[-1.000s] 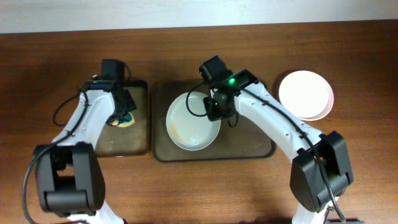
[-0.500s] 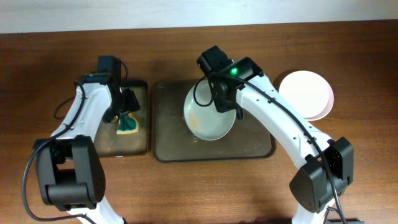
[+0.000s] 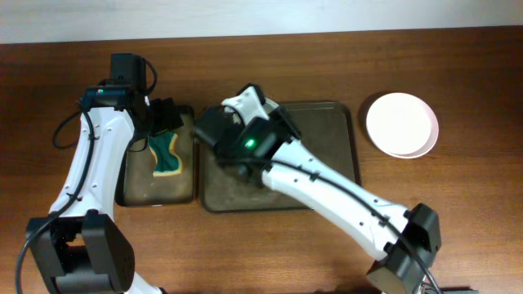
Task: Clean dirty plates on tray and stack at the side
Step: 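Lift the white plate with the right gripper and stack it on the plates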
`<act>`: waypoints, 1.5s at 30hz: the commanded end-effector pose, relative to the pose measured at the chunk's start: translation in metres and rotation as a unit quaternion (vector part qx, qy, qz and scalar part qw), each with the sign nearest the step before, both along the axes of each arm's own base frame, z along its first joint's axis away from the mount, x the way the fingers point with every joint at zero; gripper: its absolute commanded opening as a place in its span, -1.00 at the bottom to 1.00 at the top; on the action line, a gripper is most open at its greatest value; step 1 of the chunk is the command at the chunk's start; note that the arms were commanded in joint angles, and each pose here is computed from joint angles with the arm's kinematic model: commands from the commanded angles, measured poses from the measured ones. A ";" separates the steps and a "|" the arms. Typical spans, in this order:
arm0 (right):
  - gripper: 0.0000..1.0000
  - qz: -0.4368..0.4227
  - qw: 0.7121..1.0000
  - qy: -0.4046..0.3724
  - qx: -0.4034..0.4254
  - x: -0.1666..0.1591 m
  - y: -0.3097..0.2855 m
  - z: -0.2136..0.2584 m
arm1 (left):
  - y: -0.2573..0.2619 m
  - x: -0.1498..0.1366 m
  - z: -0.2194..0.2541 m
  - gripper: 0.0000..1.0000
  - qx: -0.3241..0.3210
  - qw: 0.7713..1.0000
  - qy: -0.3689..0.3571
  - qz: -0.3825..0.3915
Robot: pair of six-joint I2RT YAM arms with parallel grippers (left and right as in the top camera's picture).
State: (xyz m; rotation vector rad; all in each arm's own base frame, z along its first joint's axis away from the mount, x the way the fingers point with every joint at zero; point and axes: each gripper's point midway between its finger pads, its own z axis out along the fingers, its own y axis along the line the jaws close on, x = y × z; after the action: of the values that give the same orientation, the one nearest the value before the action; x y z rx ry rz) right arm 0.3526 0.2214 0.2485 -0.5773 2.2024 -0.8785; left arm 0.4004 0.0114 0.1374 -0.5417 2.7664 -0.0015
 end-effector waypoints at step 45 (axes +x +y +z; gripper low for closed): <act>-0.92 -0.197 0.965 0.062 0.164 0.070 -0.140 -0.045 | 0.003 0.001 0.007 0.99 0.000 1.000 -0.009 -0.001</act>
State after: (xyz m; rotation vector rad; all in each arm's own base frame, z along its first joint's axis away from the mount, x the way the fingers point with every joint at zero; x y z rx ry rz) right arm 0.4111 0.1186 0.1981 -0.2549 2.4606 -0.8515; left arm 0.4003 0.0116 0.1374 -0.5417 2.7667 -0.0012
